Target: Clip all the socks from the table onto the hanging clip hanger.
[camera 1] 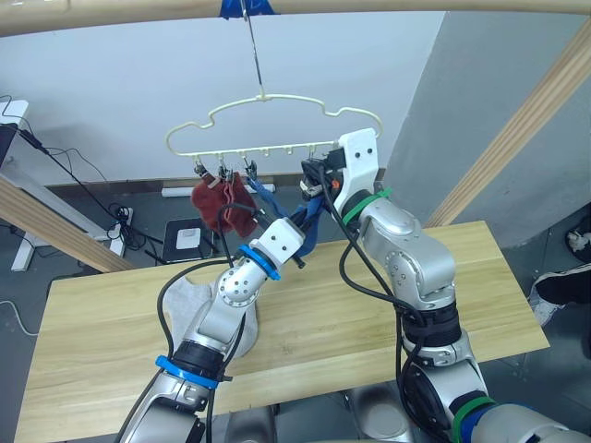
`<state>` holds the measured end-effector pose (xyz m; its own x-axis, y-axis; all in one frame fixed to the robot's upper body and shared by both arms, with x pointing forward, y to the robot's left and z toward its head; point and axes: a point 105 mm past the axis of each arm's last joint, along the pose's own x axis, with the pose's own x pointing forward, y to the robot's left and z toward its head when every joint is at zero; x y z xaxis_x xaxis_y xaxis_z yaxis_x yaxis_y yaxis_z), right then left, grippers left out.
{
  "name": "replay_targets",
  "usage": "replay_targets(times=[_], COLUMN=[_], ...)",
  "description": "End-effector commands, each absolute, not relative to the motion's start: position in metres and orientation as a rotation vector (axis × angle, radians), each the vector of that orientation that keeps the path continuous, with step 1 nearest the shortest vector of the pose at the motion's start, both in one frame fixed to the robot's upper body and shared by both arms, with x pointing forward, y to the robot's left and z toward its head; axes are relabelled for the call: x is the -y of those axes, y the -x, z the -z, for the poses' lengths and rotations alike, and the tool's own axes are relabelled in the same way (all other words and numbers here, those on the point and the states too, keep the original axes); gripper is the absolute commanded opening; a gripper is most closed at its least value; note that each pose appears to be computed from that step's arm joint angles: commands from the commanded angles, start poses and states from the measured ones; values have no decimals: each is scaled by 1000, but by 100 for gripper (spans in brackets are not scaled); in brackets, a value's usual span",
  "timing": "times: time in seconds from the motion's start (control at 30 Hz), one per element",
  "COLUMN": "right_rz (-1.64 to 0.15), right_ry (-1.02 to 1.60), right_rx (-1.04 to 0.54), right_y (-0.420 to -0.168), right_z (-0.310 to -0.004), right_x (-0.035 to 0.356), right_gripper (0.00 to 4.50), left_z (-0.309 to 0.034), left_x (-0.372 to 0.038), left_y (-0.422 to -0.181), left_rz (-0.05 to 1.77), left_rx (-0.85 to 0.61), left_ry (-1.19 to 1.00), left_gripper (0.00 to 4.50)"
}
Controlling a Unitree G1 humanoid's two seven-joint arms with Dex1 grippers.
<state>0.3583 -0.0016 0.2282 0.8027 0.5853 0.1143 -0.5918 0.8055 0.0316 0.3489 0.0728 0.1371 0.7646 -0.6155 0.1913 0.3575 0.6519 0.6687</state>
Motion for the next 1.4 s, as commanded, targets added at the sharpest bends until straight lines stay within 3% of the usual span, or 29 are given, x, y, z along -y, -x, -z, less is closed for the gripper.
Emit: replay_targets(times=[0.03,0.6,0.8,1.4], right_rz=[-657,-661,-650,-650], right_ry=[-63,-21,-43,-75], right_rx=[179,202,217,189], right_y=[-350,-349,-350,-351], right_z=[-247,-247,-252,-249], right_x=[-2,-3,-2,-1], right_gripper=[0,0,0,0], left_z=[-151,-157,-140,-145], left_x=[-75,-77,-80,-89], left_y=[-346,-352,-345,-340], left_rz=[554,514,541,492], left_rx=[499,515,485,523], left_ry=[-674,-682,-695,-558], left_gripper=[2,2,2,2])
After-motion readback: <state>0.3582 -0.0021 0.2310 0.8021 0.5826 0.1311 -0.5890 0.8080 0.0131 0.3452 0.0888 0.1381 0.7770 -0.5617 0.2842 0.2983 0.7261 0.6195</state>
